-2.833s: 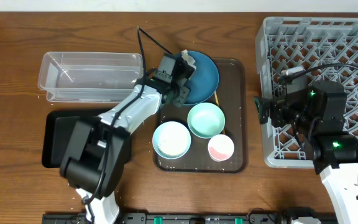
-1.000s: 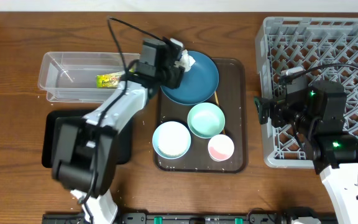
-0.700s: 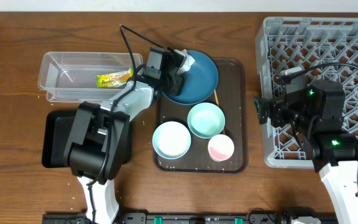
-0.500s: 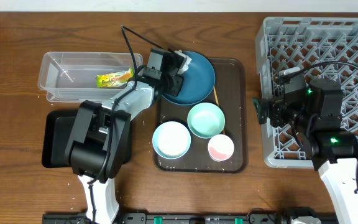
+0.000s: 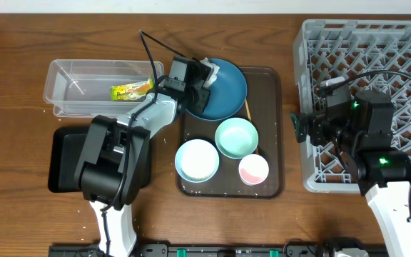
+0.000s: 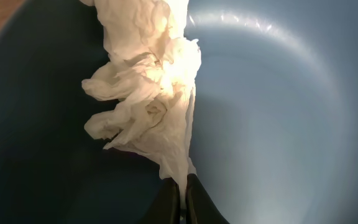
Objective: Sort waste into correct bins and load items into the dishwasher rack
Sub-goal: 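Reach the left gripper back and grasp the white tissue, then carry the tissue left and release it into the clear bin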
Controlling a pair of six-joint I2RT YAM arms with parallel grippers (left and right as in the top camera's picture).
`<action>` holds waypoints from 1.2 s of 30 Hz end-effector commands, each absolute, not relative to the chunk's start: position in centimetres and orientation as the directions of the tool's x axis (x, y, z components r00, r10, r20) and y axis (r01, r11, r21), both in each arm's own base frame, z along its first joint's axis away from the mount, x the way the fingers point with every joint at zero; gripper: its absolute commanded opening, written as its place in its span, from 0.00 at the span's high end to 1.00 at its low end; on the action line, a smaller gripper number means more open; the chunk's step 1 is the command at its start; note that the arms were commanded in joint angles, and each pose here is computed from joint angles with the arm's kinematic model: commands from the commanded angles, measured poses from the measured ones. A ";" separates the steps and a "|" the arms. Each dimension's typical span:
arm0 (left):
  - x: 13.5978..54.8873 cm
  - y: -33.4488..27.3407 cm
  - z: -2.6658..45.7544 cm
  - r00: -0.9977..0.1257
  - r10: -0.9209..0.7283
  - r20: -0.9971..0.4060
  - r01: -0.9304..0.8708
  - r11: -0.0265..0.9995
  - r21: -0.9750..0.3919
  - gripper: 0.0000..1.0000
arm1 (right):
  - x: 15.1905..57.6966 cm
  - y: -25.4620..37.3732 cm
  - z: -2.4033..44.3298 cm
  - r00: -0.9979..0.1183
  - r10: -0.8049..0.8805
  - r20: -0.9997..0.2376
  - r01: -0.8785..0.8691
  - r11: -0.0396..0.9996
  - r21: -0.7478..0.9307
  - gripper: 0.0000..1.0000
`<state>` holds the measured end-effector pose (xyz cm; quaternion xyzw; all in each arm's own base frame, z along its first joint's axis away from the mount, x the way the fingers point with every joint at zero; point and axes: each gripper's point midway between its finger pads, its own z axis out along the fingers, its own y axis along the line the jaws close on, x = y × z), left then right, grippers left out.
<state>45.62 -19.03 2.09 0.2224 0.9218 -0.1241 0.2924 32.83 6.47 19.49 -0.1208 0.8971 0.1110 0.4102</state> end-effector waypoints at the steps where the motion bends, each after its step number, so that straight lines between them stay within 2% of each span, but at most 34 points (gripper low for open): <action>1: 46.3 -19.4 5.6 -0.691 0.318 -0.649 0.488 0.868 -0.094 0.94 | 33.1 6.8 20.3 -0.622 -0.118 -0.774 -0.313 0.944 0.107 0.01; 8: 45.8 -18.2 11.6 -0.643 0.303 -0.703 0.461 0.886 -0.040 0.94 | 33.1 6.8 20.3 -0.622 -0.118 -0.774 -0.313 0.944 0.107 0.01; 16: 46.0 -10.4 16.7 -0.638 0.266 -0.722 0.207 0.963 0.173 0.94 | 33.1 6.8 20.3 -0.622 -0.118 -0.774 -0.313 0.944 0.107 0.01; 24: 46.0 -2.9 17.9 -0.676 0.169 -0.717 0.041 0.980 0.193 0.94 | 33.1 6.8 20.3 -0.622 -0.118 -0.774 -0.313 0.944 0.107 0.01; 31: 45.1 0.7 16.9 -0.724 0.092 -0.683 -0.043 0.983 0.178 0.93 | 33.1 6.8 20.3 -0.622 -0.118 -0.774 -0.312 0.944 0.107 0.01; 34: 44.4 1.0 16.2 -0.754 0.086 -0.652 -0.042 0.983 0.179 0.85 | 33.1 6.8 20.3 -0.622 -0.118 -0.774 -0.312 0.944 0.107 0.01; 36: 43.8 1.1 15.7 -0.772 0.086 -0.630 -0.037 0.983 0.181 0.64 | 33.1 6.8 20.3 -0.622 -0.118 -0.774 -0.313 0.944 0.108 0.01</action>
